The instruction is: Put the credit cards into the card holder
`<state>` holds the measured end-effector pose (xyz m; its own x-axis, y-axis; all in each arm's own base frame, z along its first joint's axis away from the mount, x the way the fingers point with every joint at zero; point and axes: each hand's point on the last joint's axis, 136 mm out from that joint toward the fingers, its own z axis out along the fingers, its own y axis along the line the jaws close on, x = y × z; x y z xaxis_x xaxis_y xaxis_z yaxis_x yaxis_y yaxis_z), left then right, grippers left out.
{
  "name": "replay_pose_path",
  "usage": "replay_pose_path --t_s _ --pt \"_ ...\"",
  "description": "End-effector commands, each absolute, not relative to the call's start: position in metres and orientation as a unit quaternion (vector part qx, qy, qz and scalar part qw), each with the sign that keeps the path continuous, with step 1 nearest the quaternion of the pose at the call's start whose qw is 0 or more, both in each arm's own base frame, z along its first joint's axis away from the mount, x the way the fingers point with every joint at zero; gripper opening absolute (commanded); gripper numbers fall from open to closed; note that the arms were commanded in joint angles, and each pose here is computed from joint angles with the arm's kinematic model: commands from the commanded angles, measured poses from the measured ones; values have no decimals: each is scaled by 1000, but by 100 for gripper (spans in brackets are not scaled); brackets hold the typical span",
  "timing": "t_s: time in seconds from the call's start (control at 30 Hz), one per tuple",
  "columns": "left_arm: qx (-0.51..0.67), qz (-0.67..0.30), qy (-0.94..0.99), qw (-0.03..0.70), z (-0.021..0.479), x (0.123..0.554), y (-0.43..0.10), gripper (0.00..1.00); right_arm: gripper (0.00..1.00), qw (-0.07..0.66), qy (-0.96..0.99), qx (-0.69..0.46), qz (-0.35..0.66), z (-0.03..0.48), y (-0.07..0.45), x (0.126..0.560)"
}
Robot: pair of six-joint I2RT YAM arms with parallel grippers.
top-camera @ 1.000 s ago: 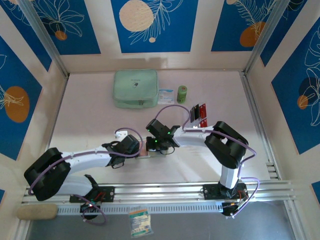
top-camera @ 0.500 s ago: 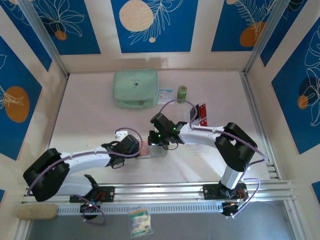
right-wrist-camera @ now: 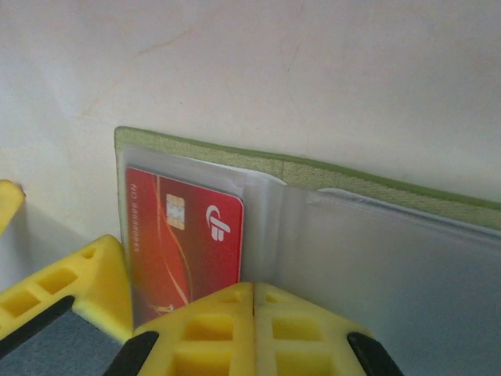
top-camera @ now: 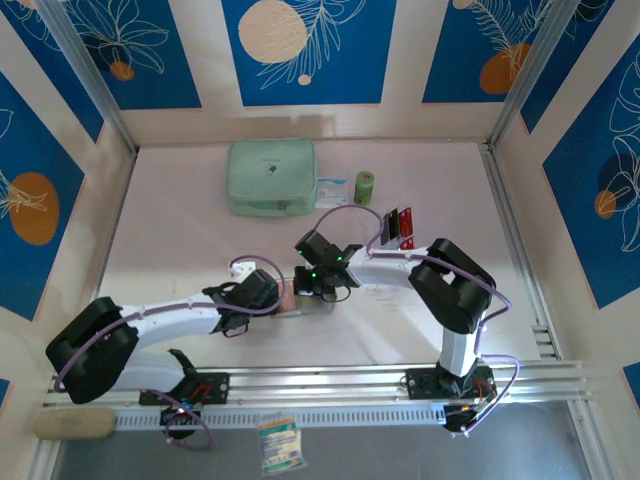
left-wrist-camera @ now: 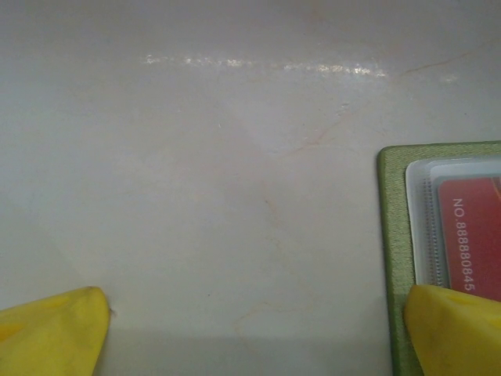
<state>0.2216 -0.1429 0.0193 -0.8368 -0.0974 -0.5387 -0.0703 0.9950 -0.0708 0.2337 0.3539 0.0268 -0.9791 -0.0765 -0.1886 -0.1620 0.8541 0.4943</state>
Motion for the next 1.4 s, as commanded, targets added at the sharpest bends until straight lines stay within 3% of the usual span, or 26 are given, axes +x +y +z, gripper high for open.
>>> replay_pose_path --t_s 0.0,0.6,0.97,1.37 --pt "-36 -24 959 280 19 220 -141 97 0 74 955 -72 278 30 366 231" --pt "-30 -32 958 282 23 222 -145 97 0 122 944 -71 299 76 345 241" --pt "-21 -50 951 304 54 231 -154 97 0 119 950 -56 284 62 320 246" --pt "-10 -137 946 295 75 237 -198 97 0 124 953 -49 273 53 307 255"
